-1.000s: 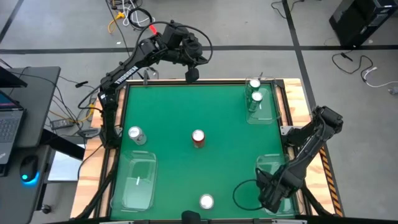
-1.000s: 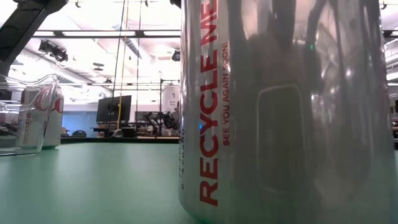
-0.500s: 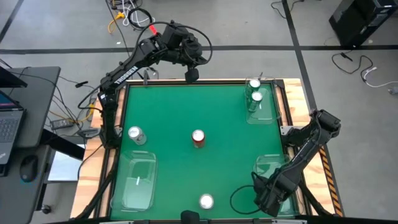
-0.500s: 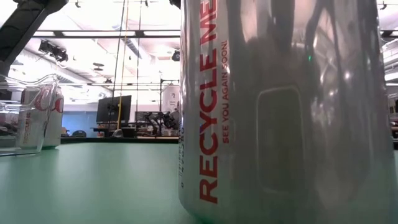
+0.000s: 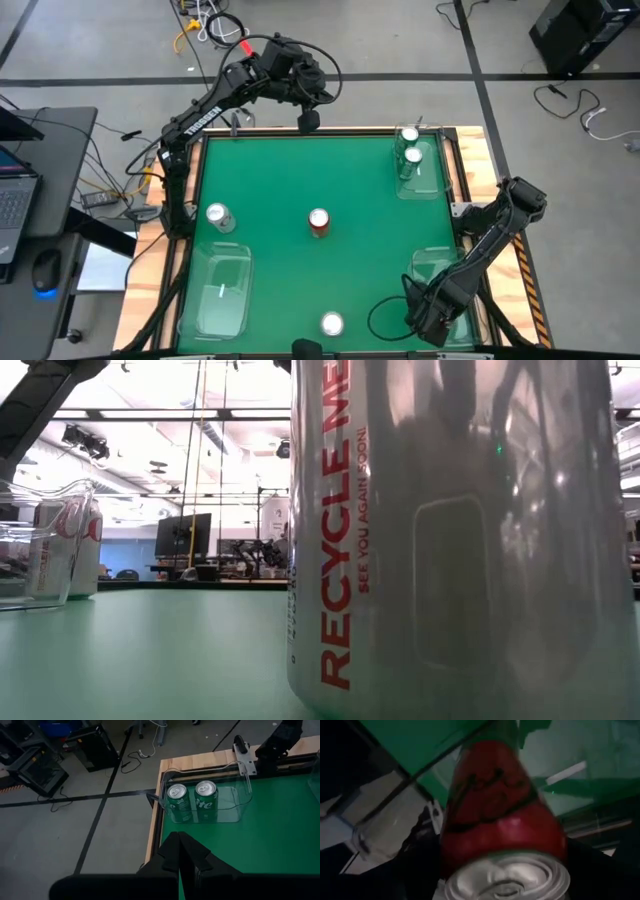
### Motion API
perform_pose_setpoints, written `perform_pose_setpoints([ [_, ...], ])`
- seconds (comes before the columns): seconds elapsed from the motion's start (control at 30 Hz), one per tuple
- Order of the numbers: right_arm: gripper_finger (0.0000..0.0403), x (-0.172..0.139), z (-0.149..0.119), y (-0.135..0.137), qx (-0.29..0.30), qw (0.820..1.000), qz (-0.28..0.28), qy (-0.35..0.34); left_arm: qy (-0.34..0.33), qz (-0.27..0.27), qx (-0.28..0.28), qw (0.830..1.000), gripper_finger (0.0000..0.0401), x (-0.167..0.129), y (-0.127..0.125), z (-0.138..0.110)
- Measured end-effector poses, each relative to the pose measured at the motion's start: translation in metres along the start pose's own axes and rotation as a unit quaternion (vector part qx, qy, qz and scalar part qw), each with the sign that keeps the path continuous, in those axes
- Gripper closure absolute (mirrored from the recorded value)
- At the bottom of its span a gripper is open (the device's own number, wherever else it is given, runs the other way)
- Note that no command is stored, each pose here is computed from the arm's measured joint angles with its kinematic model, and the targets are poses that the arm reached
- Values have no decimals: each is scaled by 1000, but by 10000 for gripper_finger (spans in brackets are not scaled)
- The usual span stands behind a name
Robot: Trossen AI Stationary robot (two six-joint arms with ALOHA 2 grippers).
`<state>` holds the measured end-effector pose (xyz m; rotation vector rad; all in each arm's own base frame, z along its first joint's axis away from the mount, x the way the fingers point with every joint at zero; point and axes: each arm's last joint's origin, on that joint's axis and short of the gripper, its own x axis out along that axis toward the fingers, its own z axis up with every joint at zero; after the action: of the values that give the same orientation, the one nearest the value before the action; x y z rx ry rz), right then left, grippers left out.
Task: Sort soda cans
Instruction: Put the right red/black soda can into the right transparent bin, then put the left red/black soda can into the right transparent bin
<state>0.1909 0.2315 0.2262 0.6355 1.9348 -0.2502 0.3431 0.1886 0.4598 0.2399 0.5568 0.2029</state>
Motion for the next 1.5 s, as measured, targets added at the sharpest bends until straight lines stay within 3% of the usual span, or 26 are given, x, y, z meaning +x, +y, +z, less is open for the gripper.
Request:
perform_pose_setpoints([
  [0.2, 82, -2, 1, 0, 6, 999, 15, 40, 1, -1, -1, 1000, 400, 0, -1, 0],
  [0.67, 36, -21, 3, 3, 5, 996, 45, 82, 5, -6, -1, 1000, 400, 1, -3, 0],
  [0.8, 36, -39, 3, 4, 2, 998, 43, 52, 4, -6, -1, 1000, 400, 1, -3, 0],
  [1.07, 50, -78, -9, -11, 10, 999, -41, 11, 12, -8, 0, 1000, 400, -1, -4, -1],
  [1.17, 61, -88, -7, -12, -17, 998, -38, -38, 18, -6, 0, 1000, 400, -6, -5, -1],
  [1.27, 79, -97, -1, -19, -43, 992, -53, -108, 21, -5, 12, 1000, 400, -15, -6, 0],
  [1.5, 158, -89, 27, -34, -120, 957, -166, -204, 52, -5, 17, 999, 401, -33, -11, -3],
])
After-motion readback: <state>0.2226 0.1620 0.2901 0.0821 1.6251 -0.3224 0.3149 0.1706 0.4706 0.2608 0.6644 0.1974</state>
